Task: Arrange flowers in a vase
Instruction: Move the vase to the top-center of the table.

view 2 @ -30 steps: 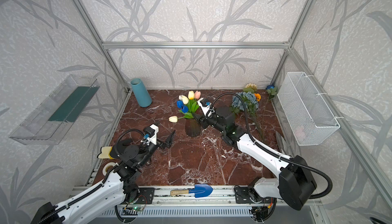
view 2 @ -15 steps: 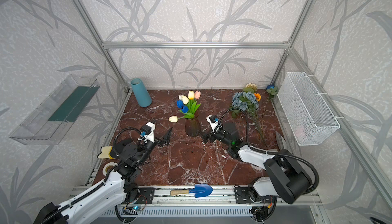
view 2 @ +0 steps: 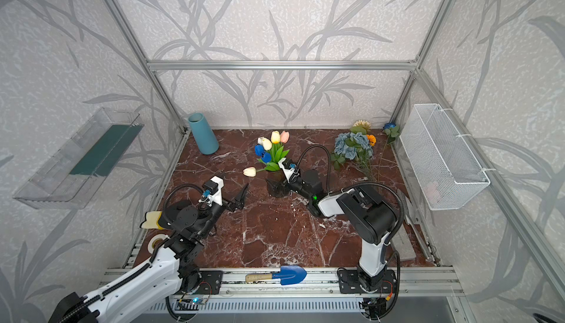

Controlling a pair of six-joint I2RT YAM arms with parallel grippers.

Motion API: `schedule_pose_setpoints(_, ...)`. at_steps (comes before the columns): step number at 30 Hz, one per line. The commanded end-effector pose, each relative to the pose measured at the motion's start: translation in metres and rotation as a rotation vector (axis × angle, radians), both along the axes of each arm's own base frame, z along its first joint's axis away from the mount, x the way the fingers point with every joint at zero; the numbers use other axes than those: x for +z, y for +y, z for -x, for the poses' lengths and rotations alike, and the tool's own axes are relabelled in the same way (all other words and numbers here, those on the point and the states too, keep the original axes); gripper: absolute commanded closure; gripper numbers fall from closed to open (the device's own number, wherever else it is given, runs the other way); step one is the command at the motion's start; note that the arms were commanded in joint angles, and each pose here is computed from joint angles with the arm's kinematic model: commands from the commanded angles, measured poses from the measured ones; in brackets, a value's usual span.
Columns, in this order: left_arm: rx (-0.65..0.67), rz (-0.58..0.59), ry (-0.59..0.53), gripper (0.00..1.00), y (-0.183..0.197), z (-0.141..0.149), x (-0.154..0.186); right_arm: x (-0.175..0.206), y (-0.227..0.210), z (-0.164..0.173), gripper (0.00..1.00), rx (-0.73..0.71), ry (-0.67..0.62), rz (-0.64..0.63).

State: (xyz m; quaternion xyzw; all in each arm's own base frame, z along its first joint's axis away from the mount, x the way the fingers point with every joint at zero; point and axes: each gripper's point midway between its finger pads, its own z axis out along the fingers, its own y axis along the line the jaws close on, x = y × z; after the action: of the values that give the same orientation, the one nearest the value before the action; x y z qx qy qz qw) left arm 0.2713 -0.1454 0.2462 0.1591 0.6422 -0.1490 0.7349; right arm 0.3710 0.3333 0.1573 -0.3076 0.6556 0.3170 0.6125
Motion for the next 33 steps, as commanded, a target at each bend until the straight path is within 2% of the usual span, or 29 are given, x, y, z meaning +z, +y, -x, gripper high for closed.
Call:
schedule_pose_setpoints(1, 0.005, 0.005, -0.014, 0.0, 0.002, 0.0, 0.001, 0.022, 0.001, -0.014, 0.06, -0.048, -0.096, -0.062)
schedule_pose_setpoints(6, 0.011, -0.006, -0.011, 0.0, 0.002, -0.002, 0.0, 0.025, 0.002, -0.016, 0.36, -0.047, -0.097, -0.079)
schedule_pose_setpoints(10, 0.014, -0.007, -0.015, 0.0, 0.002, -0.004, -0.001, 0.029, -0.004, -0.024, 0.53, -0.059, -0.092, -0.093)
schedule_pose_setpoints(14, 0.011, -0.01, -0.021, 0.01, -0.001, -0.008, -0.001, 0.04, -0.028, -0.058, 0.64, -0.116, -0.073, -0.132)
schedule_pose_setpoints(22, 0.024, -0.014, -0.036, 0.0, 0.001, -0.011, 0.002, 0.066, -0.052, -0.15, 0.68, -0.198, -0.15, -0.13)
schedule_pose_setpoints(27, 0.045, -0.023, -0.03, 0.01, 0.005, -0.013, 0.0, 0.048, -0.047, -0.21, 0.68, -0.255, -0.148, -0.087)
schedule_pose_setpoints(29, 0.053, -0.027, -0.028, 0.01, 0.007, -0.014, -0.002, 0.046, -0.049, -0.225, 0.68, -0.268, -0.149, -0.109)
schedule_pose_setpoints(33, 0.077, -0.03, -0.026, 0.0, 0.012, -0.014, -0.003, 0.034, -0.044, -0.247, 0.68, -0.279, -0.161, -0.077)
